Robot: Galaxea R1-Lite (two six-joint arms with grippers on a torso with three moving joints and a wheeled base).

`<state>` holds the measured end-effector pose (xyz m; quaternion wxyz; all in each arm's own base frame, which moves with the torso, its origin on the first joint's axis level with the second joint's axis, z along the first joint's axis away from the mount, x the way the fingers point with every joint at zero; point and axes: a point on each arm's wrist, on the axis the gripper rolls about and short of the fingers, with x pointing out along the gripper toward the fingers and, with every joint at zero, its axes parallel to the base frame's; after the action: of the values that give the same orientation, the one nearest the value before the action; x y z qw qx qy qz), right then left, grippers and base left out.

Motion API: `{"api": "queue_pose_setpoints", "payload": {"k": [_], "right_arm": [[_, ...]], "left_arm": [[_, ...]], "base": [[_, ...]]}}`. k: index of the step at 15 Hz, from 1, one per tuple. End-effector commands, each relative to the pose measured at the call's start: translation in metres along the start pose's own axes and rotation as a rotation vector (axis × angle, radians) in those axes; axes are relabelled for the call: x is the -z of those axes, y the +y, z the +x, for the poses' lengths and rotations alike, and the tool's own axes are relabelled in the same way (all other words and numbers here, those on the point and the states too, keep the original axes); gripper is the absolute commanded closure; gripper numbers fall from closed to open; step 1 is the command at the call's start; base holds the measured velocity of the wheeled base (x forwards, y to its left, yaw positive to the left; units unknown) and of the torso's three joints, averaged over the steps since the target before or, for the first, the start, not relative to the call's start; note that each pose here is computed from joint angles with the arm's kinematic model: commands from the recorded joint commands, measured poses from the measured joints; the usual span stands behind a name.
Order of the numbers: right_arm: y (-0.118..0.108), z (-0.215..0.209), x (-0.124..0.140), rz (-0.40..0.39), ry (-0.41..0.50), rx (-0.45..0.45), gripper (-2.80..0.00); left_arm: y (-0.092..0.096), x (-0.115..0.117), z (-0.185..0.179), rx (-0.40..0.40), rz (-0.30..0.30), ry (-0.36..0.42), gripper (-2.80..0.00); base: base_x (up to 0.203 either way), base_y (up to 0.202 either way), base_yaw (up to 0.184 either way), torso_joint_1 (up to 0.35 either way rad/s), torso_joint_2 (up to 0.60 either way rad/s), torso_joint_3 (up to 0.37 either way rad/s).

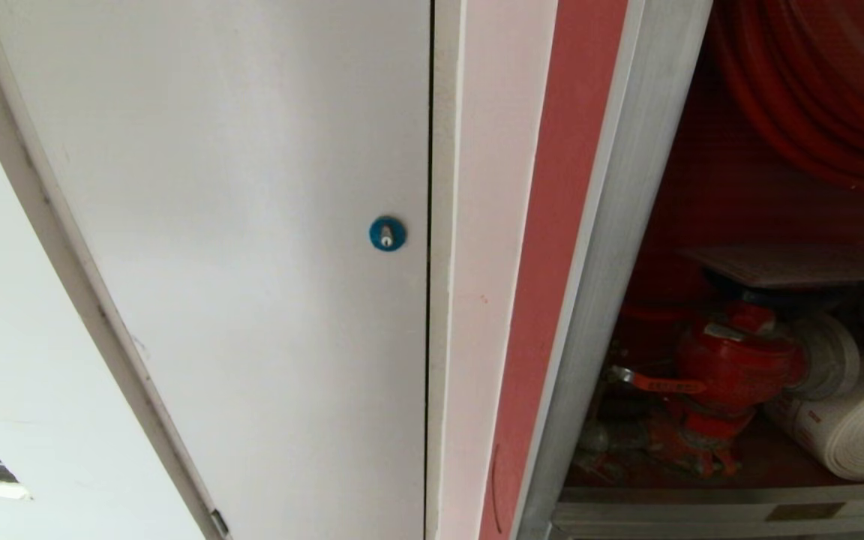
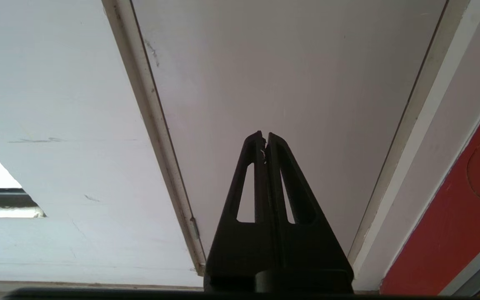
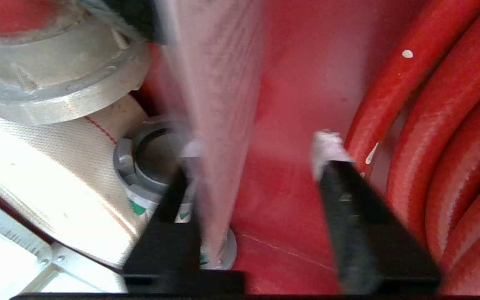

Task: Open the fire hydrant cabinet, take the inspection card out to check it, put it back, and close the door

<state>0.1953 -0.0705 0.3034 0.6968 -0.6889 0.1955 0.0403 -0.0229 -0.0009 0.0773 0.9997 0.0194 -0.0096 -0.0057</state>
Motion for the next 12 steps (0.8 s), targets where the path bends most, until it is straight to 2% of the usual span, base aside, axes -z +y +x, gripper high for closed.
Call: {"api": "queue_pose_setpoints", "payload": {"k": [1, 12], "right_arm": [[0.001, -0.003, -0.001, -0.009, -0.002, 0.001, -2.80], [0.032, -0.027, -0.006, -0.009, 0.002, -0.018, -2.80]], "left_arm": [[0.000, 0.002, 0.001, 0.001, 0.001, 0.007, 0.00], [0.000, 0.002, 0.001, 0.000, 0.001, 0.007, 0.00]], "base": [[0.000, 0.000, 0.000, 0.000, 0.00, 0.000], [0.000, 0.000, 0.000, 0.000, 0.00, 0.000]]}}
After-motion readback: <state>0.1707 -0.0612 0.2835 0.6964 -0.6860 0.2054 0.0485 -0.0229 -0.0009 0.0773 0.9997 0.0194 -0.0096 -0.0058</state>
